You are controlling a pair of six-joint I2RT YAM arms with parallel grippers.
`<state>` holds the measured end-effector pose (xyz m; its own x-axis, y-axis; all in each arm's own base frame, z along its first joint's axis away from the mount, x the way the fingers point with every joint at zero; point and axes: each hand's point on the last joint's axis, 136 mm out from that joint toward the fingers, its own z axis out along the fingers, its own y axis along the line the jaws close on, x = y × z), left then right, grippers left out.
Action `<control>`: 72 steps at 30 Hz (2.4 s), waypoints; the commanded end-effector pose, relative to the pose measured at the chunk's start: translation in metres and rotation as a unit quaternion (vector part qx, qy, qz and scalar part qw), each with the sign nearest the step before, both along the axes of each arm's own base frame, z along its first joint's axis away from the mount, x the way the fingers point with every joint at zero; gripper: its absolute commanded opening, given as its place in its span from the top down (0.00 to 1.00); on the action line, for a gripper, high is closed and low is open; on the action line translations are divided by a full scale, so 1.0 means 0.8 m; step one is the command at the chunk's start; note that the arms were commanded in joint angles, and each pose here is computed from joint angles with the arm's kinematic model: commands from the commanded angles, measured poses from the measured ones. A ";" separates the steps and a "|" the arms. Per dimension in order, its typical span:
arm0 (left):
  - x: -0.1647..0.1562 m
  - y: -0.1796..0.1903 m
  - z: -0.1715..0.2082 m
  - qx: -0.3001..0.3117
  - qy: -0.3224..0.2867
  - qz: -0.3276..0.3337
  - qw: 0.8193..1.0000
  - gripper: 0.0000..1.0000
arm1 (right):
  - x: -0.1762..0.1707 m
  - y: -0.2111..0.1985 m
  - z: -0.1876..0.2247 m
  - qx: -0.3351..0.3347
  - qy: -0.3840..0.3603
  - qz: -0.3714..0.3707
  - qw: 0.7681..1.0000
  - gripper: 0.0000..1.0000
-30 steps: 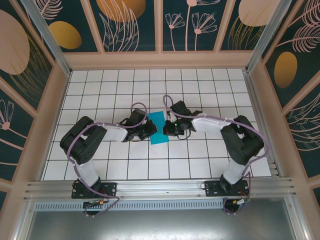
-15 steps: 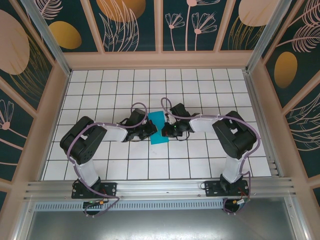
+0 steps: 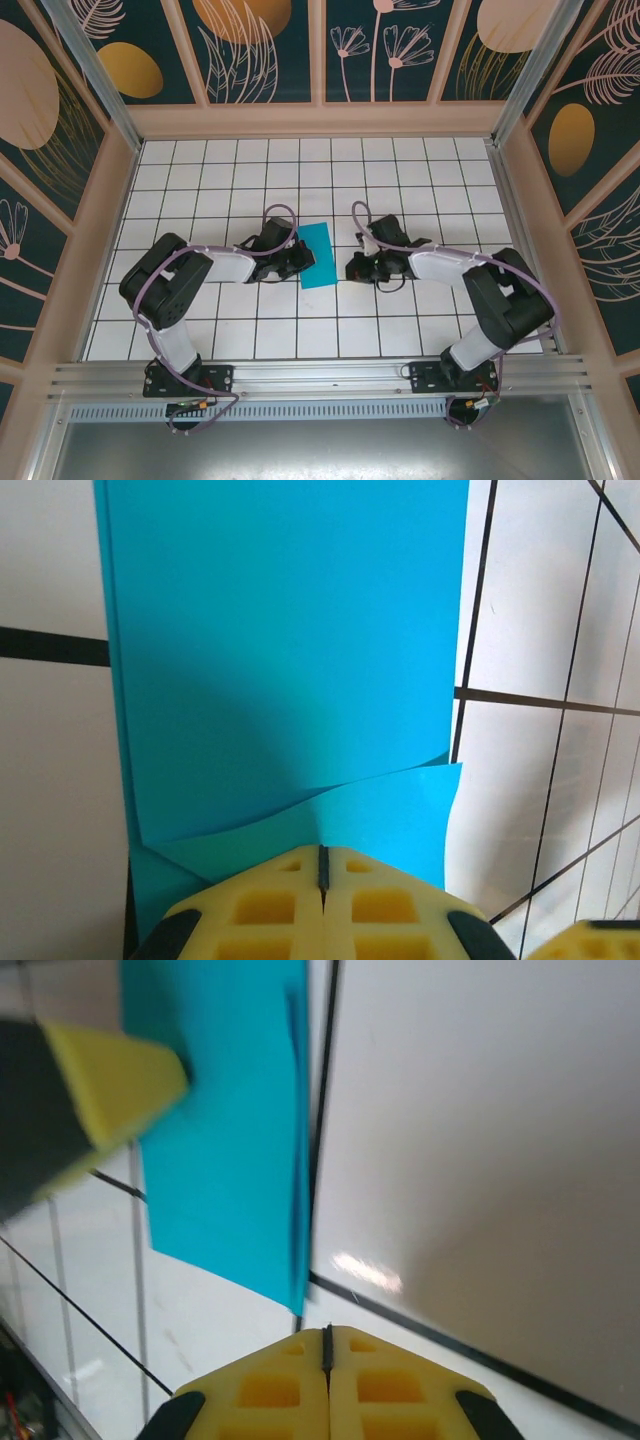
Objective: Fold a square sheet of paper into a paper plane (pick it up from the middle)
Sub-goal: Fold the triangle a second time at the center of the table, then turn over the paper at the center of the table.
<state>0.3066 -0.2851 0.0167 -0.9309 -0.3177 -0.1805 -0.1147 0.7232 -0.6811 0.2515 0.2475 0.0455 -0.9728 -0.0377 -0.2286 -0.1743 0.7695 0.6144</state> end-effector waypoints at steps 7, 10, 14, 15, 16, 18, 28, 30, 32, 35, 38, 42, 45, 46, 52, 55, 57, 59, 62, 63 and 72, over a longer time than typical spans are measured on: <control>0.026 0.014 0.103 -0.032 -0.084 0.068 0.994 0.49 | 0.094 0.024 0.053 0.101 -0.083 0.004 0.991 0.62; 0.019 0.034 0.103 -0.028 -0.088 0.102 0.991 0.36 | 0.095 0.039 0.049 0.118 -0.088 0.049 0.988 0.55; 0.005 0.045 0.099 -0.047 -0.088 0.116 0.988 0.20 | 0.099 0.048 0.038 0.124 -0.088 0.079 0.985 0.51; 0.002 0.046 0.100 -0.056 -0.091 0.115 0.988 0.17 | 0.099 0.050 0.036 0.128 -0.086 0.085 0.984 0.51; -0.001 0.046 0.099 -0.062 -0.091 0.115 0.987 0.12 | 0.099 0.052 0.035 0.131 -0.085 0.089 0.984 0.51; -0.007 0.045 0.100 -0.074 -0.095 0.106 0.987 0.06 | 0.098 0.055 0.030 0.133 -0.079 0.095 0.983 0.51; -0.018 0.035 0.103 -0.106 -0.097 0.081 0.986 0.01 | 0.079 0.080 0.005 0.131 -0.052 0.144 0.980 0.62; -0.020 0.033 0.101 -0.110 -0.093 0.078 0.986 0.02 | 0.078 0.081 0.002 0.129 -0.048 0.147 0.979 0.65; -0.021 0.031 0.099 -0.116 -0.090 0.075 0.986 0.01 | 0.078 0.080 0.000 0.127 -0.046 0.148 0.980 0.73; -0.024 0.025 0.097 -0.128 -0.081 0.066 0.986 0.01 | 0.078 0.079 0.002 0.127 -0.050 0.149 0.979 0.88; -0.026 0.016 0.093 -0.141 -0.070 0.053 0.986 0.04 | 0.081 0.076 0.005 0.131 -0.053 0.141 0.980 0.99; -0.024 0.003 0.090 -0.160 -0.061 0.041 0.984 0.23 | 0.086 0.069 0.009 0.140 -0.054 0.128 0.980 1.00; -0.018 -0.001 0.083 -0.154 -0.054 0.043 0.986 0.29 | 0.092 0.062 0.012 0.147 -0.054 0.113 0.981 1.00; -0.017 -0.002 0.080 -0.151 -0.052 0.044 0.986 0.31 | 0.093 0.060 0.012 0.148 -0.054 0.109 0.982 1.00; -0.010 -0.007 0.070 -0.145 -0.042 0.046 0.987 0.39 | 0.095 0.056 0.014 0.149 -0.055 0.103 0.982 1.00; -0.005 -0.012 0.068 -0.143 -0.042 0.043 0.988 0.43 | 0.095 0.055 0.012 0.148 -0.053 0.102 0.982 1.00; -0.001 -0.014 0.064 -0.136 -0.041 0.040 0.989 0.44 | 0.095 0.054 0.011 0.146 -0.052 0.101 0.983 1.00; 0.003 -0.017 0.060 -0.129 -0.041 0.034 0.990 0.44 | 0.096 0.053 0.011 0.146 -0.051 0.099 0.983 1.00; 0.005 -0.024 0.051 -0.118 -0.043 0.016 0.992 0.45 | 0.097 0.051 0.011 0.146 -0.051 0.097 0.983 1.00; 0.006 -0.027 0.050 -0.116 -0.046 0.006 0.992 0.47 | 0.098 0.051 0.012 0.147 -0.050 0.095 0.983 1.00; 0.008 -0.032 0.038 -0.096 -0.070 -0.031 0.992 0.62 | 0.121 0.021 0.054 0.152 -0.084 0.021 0.985 0.63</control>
